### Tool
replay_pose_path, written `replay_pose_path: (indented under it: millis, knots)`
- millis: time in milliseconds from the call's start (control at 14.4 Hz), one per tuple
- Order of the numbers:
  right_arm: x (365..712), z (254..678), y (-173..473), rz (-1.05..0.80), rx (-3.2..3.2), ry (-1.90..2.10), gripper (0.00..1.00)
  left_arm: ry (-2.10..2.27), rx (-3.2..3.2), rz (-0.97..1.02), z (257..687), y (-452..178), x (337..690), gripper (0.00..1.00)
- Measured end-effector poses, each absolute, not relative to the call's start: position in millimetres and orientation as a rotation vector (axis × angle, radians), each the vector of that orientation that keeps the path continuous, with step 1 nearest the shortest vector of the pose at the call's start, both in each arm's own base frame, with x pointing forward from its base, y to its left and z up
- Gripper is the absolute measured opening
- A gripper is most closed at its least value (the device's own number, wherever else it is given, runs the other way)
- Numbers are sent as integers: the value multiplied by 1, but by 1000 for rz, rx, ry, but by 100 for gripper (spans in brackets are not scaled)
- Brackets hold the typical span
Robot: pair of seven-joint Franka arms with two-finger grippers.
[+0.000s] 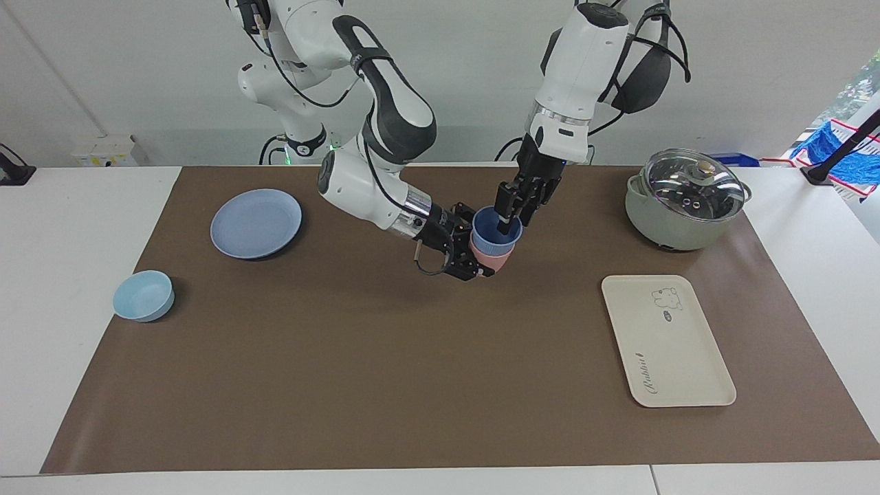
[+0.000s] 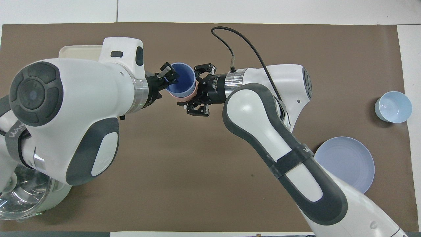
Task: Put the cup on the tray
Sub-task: 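Pull the blue cup out of the pink cup with the left gripper, then carry the blue cup to the tray while the right gripper returns the pink cup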
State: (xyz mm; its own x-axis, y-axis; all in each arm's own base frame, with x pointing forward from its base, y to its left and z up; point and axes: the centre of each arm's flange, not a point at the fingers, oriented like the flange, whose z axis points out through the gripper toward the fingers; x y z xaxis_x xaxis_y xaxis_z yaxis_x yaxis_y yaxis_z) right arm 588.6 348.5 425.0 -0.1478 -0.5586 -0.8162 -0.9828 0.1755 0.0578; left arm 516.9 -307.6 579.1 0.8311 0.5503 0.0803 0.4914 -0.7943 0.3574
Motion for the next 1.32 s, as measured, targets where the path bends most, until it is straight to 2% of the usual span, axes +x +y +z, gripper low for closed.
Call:
replay_pose_path:
  millis: [138, 208, 277, 346, 692, 969, 1177, 1315]
  knots:
    - [589, 425, 349, 822, -1458, 1796, 78, 789, 2690, 257, 578, -307, 517, 30]
    - [589, 425, 349, 822, -1458, 1796, 78, 789, 2691, 255, 578, -308, 518, 30]
    - [589, 425, 349, 822, -1459, 1796, 78, 790, 2692, 254, 577, -308, 518, 23]
    - [590, 425, 347, 814, -1453, 1799, 78, 791, 2699, 248, 575, -307, 518, 9]
    - [591, 426, 345, 808, -1449, 1800, 78, 795, 2699, 242, 583, -306, 519, 7]
    - [589, 425, 347, 811, -1454, 1799, 78, 803, 2692, 248, 633, -294, 518, 6]
    - [588, 421, 347, 814, -1455, 1806, 78, 871, 2674, 261, 670, -259, 524, 6]
    - [590, 417, 339, 808, -1447, 1819, 78, 915, 2672, 280, 675, -222, 536, 6]
